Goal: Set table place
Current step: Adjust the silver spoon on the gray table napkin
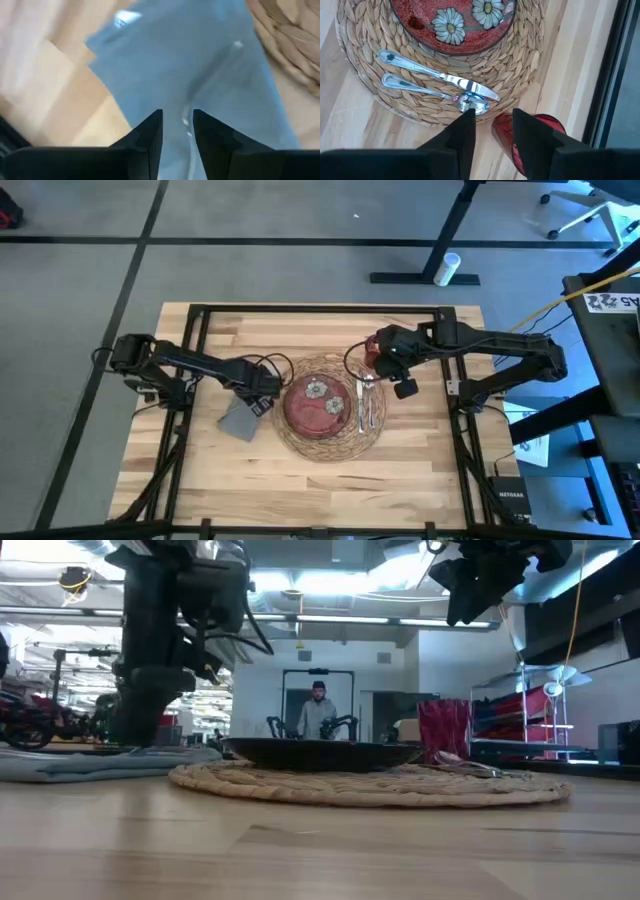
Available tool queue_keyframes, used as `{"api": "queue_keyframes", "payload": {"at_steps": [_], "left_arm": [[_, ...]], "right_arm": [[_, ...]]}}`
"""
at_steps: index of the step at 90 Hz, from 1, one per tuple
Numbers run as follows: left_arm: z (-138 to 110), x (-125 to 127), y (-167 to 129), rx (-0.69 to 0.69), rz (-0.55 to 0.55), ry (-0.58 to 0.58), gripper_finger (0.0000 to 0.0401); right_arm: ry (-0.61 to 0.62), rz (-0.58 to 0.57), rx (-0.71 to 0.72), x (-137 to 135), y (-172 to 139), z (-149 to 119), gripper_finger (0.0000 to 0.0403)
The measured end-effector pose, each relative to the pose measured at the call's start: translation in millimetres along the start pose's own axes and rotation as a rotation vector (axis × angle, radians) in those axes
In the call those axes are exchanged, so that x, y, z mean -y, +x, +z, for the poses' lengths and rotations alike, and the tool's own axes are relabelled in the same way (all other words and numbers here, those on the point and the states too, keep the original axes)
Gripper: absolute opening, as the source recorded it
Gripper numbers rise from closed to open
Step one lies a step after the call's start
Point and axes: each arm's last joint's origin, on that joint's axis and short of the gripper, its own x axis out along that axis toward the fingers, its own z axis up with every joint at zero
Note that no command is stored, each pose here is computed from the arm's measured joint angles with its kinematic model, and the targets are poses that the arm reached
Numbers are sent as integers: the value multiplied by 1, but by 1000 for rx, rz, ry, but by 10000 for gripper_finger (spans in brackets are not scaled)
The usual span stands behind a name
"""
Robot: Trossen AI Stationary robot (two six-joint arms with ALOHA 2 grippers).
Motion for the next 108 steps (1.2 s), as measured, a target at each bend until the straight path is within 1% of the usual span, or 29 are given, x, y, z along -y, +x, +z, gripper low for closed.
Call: {"api": "queue_keyframes", "payload": {"at_steps": [15, 37, 47, 59, 82, 108], "left_arm": [[7, -8, 3, 21, 30, -8, 92], [13, -14, 6, 26, 29, -12, 92], [12, -12, 5, 22, 23, -14, 92], [10, -4, -3, 7, -30, -3, 92], [3, 7, -10, 21, -40, 44, 92], [8, -1, -4, 29, -9, 41, 92]], "right_arm": [[0, 0, 0, 0, 0, 0, 115], [-1, 0, -1, 0, 0, 0, 115], [-3, 0, -1, 0, 0, 0, 115], [-3, 1, -1, 0, 0, 0, 115], [-3, 1, -1, 0, 0, 0, 115], [-3, 1, -2, 0, 0, 0, 115]]}}
